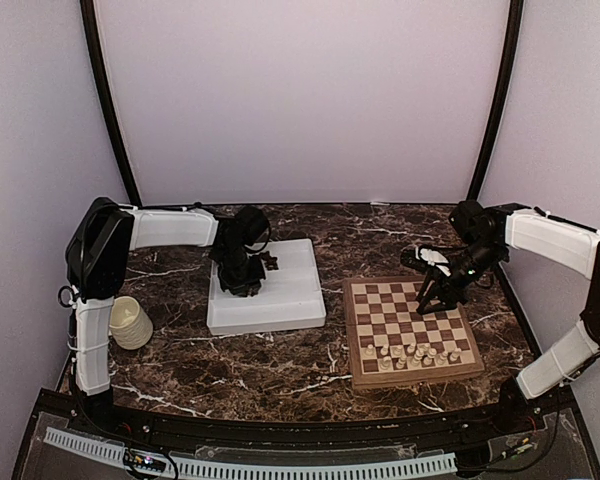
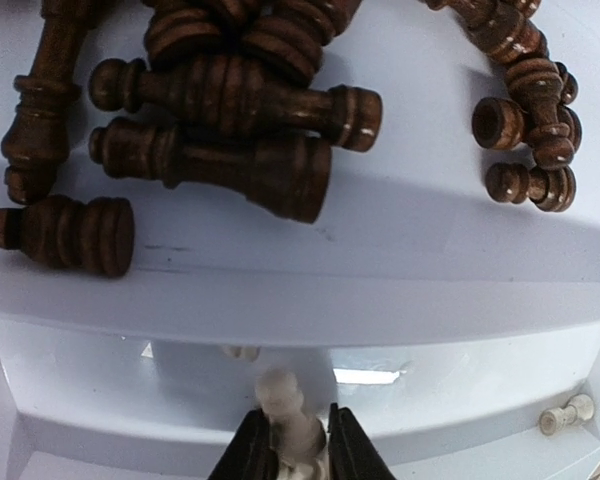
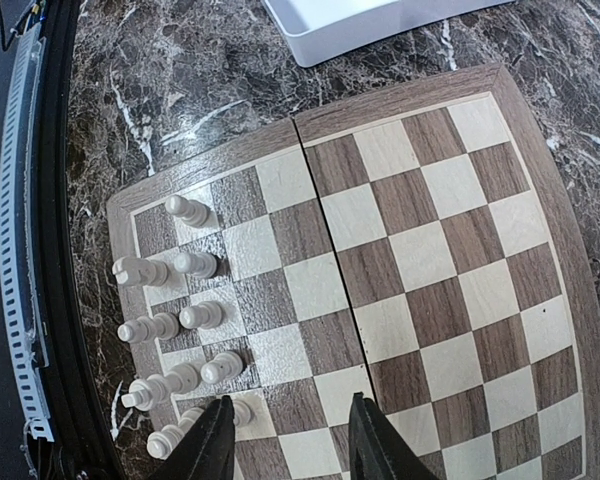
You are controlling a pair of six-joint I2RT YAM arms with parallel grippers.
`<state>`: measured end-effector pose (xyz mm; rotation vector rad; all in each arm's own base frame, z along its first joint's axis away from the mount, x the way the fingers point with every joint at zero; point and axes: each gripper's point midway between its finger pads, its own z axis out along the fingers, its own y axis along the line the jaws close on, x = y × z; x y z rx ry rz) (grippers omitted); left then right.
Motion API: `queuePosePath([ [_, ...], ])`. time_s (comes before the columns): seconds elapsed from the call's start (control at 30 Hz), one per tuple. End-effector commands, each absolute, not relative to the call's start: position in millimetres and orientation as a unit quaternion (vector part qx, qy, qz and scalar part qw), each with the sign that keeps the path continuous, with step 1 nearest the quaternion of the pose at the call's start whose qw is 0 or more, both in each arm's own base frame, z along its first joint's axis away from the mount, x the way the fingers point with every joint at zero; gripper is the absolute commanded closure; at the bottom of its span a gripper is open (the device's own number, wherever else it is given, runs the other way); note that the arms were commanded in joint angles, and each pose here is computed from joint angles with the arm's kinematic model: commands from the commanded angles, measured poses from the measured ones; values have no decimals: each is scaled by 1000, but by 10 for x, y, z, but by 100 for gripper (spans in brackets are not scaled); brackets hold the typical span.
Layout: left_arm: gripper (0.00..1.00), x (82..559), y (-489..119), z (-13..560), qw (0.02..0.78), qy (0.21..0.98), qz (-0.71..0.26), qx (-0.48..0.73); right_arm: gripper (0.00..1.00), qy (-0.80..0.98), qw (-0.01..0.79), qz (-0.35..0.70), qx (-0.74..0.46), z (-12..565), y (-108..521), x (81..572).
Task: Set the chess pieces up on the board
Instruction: Pick up the pawn from the storage box.
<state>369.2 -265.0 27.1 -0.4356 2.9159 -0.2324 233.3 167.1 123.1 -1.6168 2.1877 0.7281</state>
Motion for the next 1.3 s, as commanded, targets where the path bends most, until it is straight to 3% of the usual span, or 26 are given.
queuePosePath([
  [0.0, 78, 3725, -2821, 368, 98, 982, -111, -114, 60, 768, 150, 260, -565, 1218, 1683, 2288],
  [0.73, 82, 4010, -2848, 334, 131, 989, -75, 2, 61, 771, 147, 263, -561, 1254, 1763, 2289],
  [0.97, 85, 4020, -2945, 650, 186, 969, -65, 149, 61, 763, 169, 301, -546, 1418, 1923, 2383],
  [1.27, 86, 3955, -3053, 1018, 295, 909, -107, 273, 62, 761, 238, 368, -479, 1823, 2429, 2913],
])
